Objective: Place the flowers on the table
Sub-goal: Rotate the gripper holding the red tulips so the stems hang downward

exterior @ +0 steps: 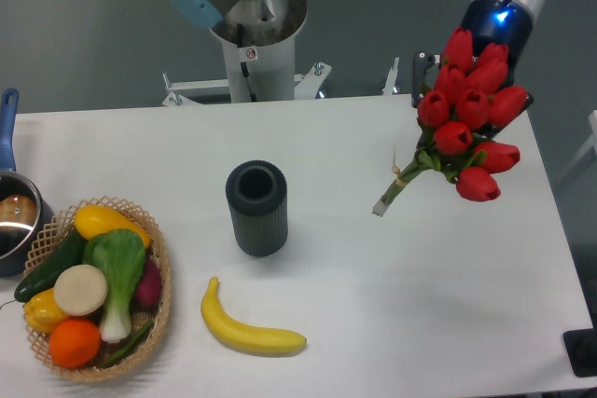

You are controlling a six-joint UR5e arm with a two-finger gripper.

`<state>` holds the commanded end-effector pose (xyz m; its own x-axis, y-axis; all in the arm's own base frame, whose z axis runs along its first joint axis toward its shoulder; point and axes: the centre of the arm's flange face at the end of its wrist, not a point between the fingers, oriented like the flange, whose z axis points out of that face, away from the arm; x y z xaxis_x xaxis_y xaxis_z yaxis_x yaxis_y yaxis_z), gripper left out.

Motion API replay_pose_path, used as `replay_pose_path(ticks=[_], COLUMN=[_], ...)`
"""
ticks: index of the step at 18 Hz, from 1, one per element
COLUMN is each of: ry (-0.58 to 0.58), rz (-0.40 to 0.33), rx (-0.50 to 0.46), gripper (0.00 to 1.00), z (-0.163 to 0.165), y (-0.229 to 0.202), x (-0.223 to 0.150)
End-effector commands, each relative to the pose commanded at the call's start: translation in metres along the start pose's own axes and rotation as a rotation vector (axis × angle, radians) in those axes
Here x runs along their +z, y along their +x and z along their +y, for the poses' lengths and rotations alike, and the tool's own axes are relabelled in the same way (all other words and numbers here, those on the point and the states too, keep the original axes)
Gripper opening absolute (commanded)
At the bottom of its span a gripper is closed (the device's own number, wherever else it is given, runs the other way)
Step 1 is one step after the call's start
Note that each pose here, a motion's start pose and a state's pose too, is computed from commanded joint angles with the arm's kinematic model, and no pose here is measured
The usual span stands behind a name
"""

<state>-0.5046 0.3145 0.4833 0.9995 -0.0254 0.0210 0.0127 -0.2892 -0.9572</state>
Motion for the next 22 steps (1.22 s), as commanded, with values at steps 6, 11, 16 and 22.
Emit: replay_pose_path(ticks=[6,11,16,22], ry=[-0.069,-0.245,-0.465,-0.817], rz=[-0.032,-0.114,-0.209,-0.195], rx=[0.019,0.040,0.066,0.159], gripper=[0.44,0.44,0.43,0.45], z=[0.006,0.013,0.022,0.069], y=[0.001,0.003,0.002,0.003], x=[0.000,-0.002,-0.002,0.057])
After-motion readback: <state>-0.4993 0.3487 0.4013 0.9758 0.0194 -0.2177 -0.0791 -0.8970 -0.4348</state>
